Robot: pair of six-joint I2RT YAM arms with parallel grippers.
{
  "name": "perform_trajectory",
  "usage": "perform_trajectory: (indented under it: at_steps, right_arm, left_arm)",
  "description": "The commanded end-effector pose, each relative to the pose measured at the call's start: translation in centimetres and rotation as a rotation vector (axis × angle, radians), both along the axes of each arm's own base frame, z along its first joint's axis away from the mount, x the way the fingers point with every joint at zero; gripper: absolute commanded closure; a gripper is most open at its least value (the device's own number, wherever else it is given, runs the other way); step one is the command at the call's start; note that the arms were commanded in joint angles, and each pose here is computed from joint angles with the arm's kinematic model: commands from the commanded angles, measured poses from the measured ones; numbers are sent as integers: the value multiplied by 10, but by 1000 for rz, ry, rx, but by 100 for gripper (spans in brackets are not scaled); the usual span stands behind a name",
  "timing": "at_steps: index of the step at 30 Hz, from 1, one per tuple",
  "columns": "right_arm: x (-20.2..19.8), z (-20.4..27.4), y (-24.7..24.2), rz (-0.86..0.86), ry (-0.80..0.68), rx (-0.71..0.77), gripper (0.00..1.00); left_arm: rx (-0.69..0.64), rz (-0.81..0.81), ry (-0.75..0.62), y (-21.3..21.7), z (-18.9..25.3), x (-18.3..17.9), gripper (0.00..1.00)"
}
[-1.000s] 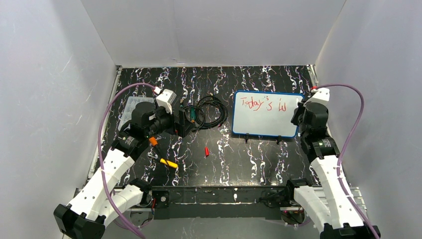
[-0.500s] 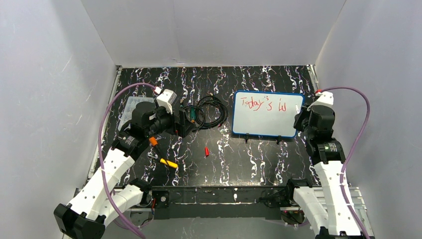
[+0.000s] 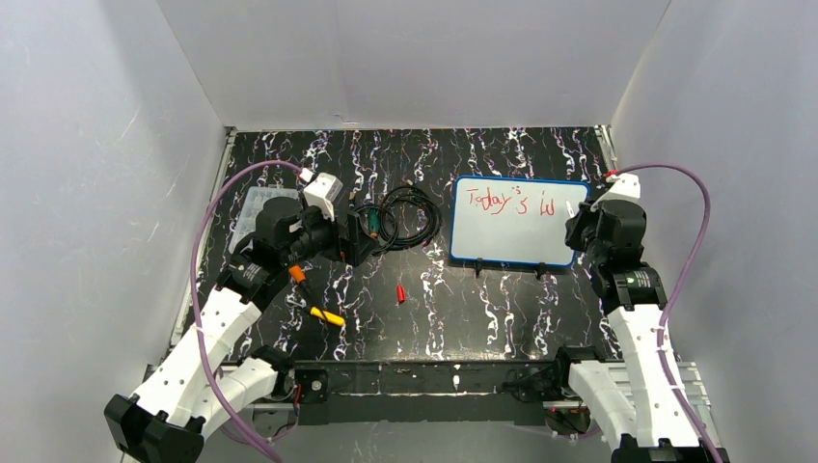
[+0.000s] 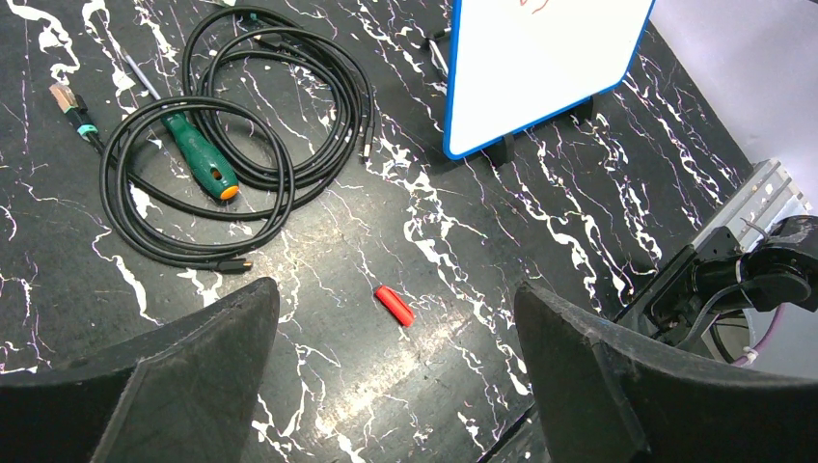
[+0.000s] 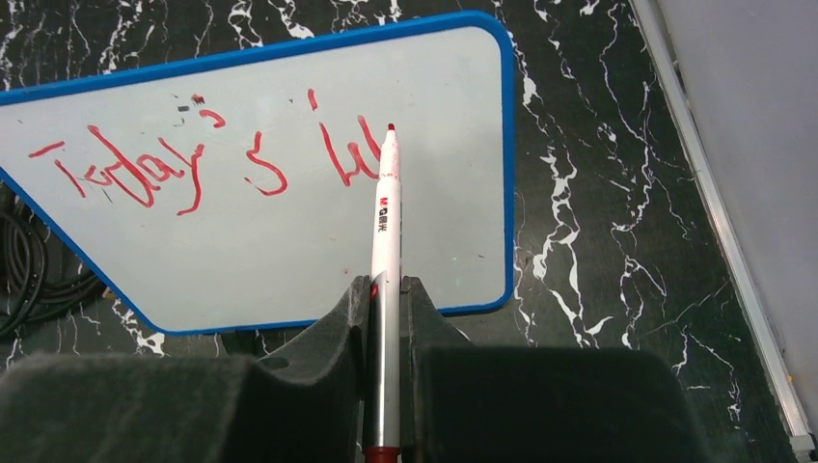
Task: Write a sentence on the whiteboard
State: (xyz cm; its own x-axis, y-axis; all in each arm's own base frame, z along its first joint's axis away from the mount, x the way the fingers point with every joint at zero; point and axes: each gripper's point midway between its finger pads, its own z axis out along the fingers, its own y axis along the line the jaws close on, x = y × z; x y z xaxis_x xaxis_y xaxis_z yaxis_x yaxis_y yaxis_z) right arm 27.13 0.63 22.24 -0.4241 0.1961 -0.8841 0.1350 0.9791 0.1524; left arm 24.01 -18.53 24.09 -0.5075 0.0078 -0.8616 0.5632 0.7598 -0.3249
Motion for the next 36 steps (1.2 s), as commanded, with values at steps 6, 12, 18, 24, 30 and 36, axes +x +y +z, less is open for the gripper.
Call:
perform_trajectory:
  at_steps: [6,12,18,24,30,36]
  right_arm:
    - [28,27,5,26,-137,8,99]
    - [35,22,3,22,-138,0,99]
    - [39,14,1,7,-130,-3,99]
    - [41,5,-1,-7,-109,-6,99]
    - [42,-2,-4,-23,-83,-14,99]
    - [40,-11,-6,-35,-41,-18,99]
  left_arm:
    - [-3,-17,-9,-1,1,-2,10]
    - [-2,-18,-5,-1,0,-1,10]
    - [-5,-21,-1,-2,-1,-2,10]
    - [-8,-23,-4,-2,0,-2,10]
    - [-12,-24,-5,-3,1,-3,10]
    - [-14,-26,-10,-3,2,-3,10]
